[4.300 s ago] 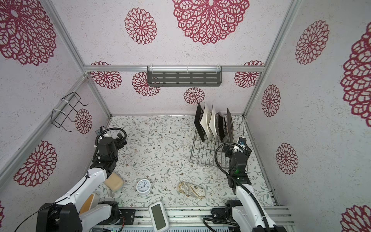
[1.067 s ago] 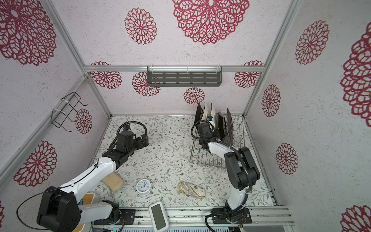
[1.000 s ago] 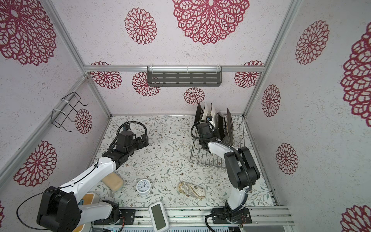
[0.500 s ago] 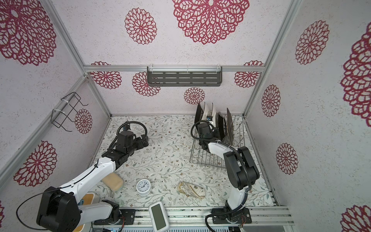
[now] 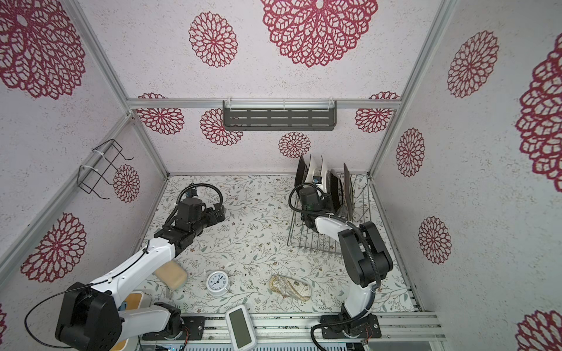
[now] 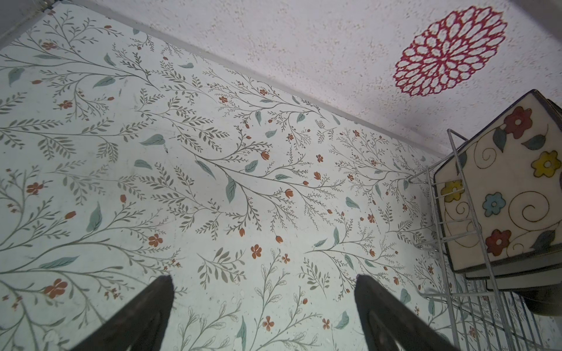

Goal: Unload the plates from the dish rack

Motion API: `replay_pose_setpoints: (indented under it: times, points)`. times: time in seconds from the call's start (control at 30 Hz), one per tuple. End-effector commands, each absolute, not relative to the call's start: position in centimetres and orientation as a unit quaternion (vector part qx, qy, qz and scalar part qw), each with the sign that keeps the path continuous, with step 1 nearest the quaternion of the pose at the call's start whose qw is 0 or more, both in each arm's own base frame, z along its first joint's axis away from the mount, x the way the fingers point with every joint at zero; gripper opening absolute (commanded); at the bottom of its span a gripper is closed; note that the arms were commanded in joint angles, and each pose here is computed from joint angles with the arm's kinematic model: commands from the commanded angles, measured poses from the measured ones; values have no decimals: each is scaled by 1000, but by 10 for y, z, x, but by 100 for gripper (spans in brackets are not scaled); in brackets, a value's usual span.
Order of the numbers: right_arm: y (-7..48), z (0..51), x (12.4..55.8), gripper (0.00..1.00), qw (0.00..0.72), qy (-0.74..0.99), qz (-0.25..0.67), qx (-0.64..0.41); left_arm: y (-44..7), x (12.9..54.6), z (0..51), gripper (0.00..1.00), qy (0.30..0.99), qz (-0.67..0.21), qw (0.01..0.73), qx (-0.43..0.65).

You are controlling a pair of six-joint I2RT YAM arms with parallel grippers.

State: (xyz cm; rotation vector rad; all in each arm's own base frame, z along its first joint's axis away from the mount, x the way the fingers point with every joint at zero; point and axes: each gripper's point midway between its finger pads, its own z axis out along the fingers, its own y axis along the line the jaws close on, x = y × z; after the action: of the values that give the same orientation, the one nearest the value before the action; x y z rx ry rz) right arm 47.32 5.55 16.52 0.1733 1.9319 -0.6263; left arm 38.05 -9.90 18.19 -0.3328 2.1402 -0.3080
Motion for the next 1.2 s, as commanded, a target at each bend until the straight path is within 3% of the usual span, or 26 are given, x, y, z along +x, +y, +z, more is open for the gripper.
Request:
replay_pose_setpoints:
  times: [0.0, 1.17]
  points:
    - [41, 162, 464, 0, 515, 802, -289, 87, -103, 381, 199, 97, 860, -139, 474, -132]
    - [37, 224, 447, 0, 580, 753, -287, 116, -108, 384, 209, 97, 857, -146, 477, -125]
